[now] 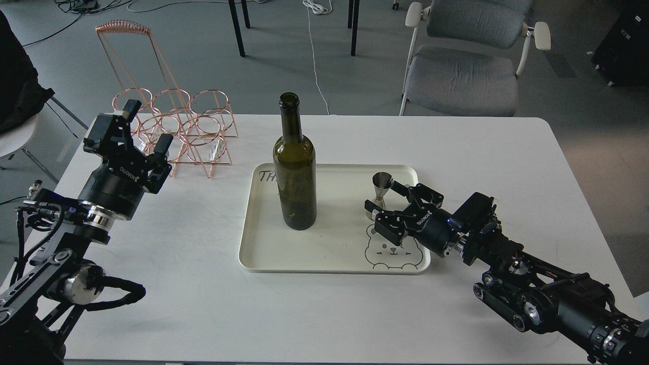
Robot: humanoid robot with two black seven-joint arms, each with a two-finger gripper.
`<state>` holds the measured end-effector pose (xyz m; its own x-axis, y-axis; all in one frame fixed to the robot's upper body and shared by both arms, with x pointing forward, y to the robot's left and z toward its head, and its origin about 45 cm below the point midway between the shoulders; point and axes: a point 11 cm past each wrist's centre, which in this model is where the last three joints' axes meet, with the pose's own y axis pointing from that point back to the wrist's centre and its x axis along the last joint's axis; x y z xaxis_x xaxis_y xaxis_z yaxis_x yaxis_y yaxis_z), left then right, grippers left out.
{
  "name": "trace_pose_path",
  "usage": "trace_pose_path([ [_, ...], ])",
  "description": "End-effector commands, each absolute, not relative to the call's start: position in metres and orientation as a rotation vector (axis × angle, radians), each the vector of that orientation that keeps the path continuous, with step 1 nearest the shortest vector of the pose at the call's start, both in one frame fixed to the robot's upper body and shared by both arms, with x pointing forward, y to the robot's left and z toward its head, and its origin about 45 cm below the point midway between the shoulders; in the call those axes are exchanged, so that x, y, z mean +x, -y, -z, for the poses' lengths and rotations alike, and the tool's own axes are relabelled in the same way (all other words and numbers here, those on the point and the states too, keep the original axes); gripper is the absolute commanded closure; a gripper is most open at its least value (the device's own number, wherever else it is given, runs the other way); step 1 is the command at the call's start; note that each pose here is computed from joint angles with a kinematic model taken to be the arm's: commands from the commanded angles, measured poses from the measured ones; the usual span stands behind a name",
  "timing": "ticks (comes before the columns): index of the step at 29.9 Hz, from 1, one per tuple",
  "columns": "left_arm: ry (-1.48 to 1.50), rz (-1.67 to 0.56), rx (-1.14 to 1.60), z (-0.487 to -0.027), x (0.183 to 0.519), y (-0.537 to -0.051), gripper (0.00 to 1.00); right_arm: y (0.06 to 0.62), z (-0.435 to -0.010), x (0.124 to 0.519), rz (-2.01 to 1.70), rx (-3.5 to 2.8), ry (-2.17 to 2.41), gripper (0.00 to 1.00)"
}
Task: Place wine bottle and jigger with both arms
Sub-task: 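Lower the right gripper onto the jigger and close it around it, then lift the jigger with the right gripper and carry it off the tray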
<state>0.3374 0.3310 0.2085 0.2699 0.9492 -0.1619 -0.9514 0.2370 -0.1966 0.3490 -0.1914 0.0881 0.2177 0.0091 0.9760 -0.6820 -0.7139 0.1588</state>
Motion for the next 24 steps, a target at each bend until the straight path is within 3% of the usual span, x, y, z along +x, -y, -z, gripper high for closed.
trace_pose_path([
  [1,-0.009,-1.301,-0.277,-0.209,0.337,-0.331,0.02,0.187,-0.086,0.347,-1.551,1.924,0.593,0.48],
  [3,-0.007,-1.303,-0.276,-0.209,0.337,-0.332,0.02,0.186,-0.086,0.346,-1.552,1.926,0.587,0.58],
  [14,-0.004,-1.296,-0.283,-0.212,0.337,-0.330,0.02,0.187,-0.086,0.347,-1.550,1.923,0.589,0.78],
  [24,-0.001,-1.291,-0.287,-0.214,0.337,-0.328,0.02,0.198,-0.102,0.360,-1.572,1.890,0.641,0.79],
])
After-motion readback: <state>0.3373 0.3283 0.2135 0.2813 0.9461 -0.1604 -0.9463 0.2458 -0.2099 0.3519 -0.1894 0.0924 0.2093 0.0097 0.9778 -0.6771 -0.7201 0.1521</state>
